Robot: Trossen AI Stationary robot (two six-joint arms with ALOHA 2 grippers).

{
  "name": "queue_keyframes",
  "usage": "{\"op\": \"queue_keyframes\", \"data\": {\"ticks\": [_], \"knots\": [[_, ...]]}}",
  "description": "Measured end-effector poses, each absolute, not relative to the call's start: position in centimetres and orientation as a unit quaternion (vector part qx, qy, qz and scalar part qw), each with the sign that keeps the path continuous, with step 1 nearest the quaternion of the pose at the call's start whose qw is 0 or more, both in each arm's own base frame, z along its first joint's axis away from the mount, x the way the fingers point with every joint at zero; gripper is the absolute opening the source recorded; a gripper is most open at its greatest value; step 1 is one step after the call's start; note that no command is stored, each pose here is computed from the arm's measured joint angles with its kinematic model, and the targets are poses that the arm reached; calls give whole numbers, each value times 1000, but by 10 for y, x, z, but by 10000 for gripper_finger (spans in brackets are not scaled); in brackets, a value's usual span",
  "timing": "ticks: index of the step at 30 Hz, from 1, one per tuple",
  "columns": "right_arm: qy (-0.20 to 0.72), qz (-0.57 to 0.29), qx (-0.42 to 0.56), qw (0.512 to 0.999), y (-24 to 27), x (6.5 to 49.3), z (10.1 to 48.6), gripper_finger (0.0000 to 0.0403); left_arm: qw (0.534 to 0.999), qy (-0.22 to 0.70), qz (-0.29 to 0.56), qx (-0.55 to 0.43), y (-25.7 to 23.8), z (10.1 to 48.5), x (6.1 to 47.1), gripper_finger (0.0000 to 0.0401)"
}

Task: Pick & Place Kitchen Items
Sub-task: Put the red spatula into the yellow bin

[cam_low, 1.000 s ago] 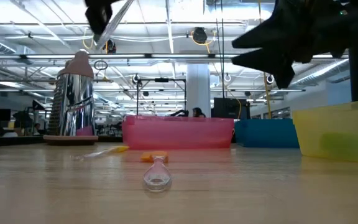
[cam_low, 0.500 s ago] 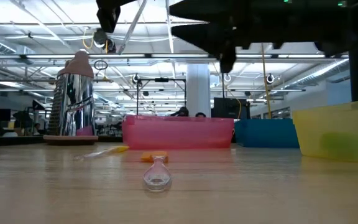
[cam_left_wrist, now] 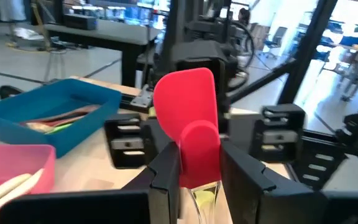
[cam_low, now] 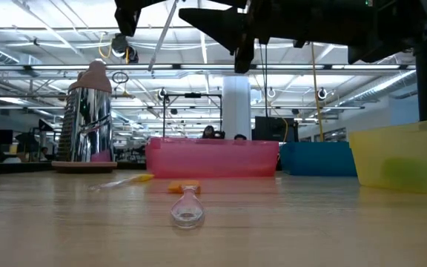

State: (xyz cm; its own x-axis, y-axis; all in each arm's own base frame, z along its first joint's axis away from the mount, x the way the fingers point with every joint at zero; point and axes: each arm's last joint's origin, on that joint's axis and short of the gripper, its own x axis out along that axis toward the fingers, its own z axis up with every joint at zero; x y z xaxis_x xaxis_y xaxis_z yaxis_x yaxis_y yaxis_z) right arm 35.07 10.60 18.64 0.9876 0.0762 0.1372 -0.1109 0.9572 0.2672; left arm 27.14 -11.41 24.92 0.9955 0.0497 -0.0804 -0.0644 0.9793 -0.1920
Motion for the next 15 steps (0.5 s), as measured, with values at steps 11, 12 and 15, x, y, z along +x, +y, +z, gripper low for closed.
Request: {"op": "queue_keyframes", "data": {"ticks": [11, 12, 15], "knots": [[-66, 40, 132, 988, 87, 356, 187, 155, 992, 32, 65, -102, -104, 249, 275, 88], [-66, 47, 128, 989, 85, 357, 187, 154, 992, 31, 71, -103, -103, 249, 275, 88], [-66, 50, 125, 989, 81, 358, 187, 140, 991, 30, 84, -103, -100, 249, 276, 88]]}}
